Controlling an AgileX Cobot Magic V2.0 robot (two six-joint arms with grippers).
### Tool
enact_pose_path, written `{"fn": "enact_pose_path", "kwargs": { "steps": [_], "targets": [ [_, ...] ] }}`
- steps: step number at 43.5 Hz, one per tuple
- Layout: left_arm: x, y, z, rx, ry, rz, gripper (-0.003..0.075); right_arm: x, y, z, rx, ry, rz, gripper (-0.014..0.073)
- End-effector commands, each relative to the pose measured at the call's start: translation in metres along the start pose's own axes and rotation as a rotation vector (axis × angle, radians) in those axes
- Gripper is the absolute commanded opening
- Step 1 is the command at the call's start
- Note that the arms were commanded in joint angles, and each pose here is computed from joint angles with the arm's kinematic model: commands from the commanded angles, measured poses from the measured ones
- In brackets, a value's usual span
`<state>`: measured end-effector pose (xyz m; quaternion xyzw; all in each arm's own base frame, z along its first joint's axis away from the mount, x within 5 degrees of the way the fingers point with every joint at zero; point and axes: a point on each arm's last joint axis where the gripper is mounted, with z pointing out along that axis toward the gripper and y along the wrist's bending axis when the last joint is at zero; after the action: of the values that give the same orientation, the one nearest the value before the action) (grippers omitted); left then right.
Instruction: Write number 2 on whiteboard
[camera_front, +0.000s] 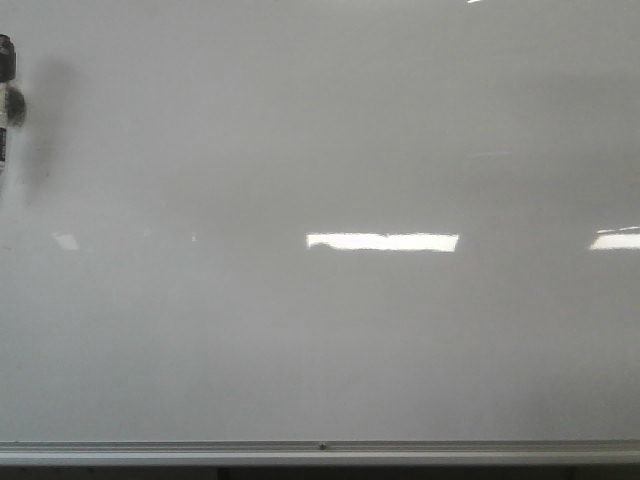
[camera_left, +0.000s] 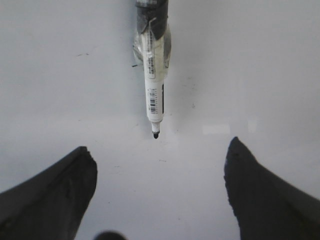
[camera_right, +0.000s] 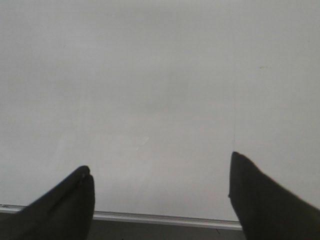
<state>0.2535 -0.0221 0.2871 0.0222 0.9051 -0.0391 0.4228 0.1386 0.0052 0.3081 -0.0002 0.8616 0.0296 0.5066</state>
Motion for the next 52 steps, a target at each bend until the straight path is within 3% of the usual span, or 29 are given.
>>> {"fn": "enact_pose_path", "kwargs": {
  "steps": [1, 28, 52],
  "targets": [
    [-0.023, -0.003, 0.005, 0.009, -0.110, -0.010, 0.0512, -0.016, 0.000, -0.005, 0.007, -0.100, -0.010, 0.0580],
    [-0.044, -0.002, 0.061, 0.006, -0.097, -0.033, 0.0507, -0.017, 0.000, -0.005, 0.007, -0.104, -0.010, 0.0580],
    [-0.037, -0.001, 0.081, 0.004, -0.023, -0.035, 0.0318, -0.017, 0.000, -0.005, 0.007, -0.105, -0.010, 0.0580]
  ]
}}
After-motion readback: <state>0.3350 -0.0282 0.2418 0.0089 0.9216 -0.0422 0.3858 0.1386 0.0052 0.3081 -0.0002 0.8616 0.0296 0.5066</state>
